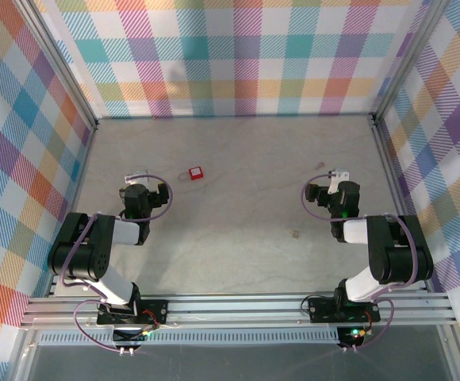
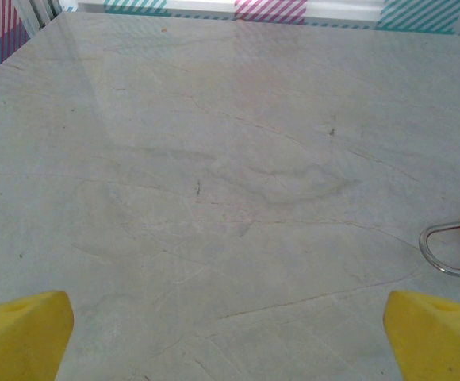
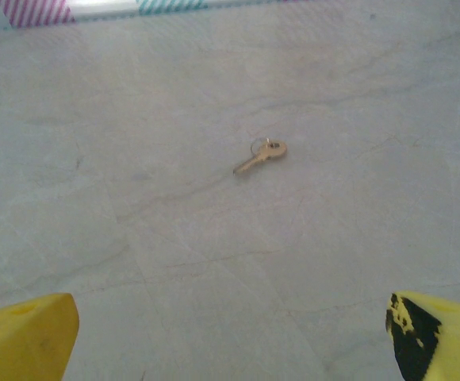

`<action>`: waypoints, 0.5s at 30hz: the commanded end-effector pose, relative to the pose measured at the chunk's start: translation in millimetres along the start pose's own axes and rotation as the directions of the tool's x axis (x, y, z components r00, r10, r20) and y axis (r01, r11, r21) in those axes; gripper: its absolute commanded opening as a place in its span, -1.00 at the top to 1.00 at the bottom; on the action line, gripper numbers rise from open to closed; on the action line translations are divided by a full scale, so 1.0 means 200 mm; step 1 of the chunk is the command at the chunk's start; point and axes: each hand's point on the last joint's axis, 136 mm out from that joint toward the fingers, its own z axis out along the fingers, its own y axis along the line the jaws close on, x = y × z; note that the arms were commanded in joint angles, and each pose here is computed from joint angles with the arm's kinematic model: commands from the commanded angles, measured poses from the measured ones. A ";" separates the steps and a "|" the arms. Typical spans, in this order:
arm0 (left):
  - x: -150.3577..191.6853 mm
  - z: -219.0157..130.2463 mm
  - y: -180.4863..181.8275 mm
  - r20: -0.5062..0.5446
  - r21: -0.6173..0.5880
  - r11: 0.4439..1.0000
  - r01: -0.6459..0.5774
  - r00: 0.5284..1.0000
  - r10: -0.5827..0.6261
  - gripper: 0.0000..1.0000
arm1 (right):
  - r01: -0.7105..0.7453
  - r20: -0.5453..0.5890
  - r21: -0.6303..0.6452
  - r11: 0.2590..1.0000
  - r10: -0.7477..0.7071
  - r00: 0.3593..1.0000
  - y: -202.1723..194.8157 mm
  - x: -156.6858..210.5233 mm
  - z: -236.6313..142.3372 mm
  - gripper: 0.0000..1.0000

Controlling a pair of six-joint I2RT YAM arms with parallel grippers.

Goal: Unlock with the key

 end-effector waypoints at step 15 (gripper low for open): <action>-0.66 -0.77 -0.61 -0.237 0.416 0.857 0.303 0.946 -0.220 -0.99 | -0.170 -0.315 0.065 0.983 0.182 0.932 0.15 -0.53 -0.52 -0.98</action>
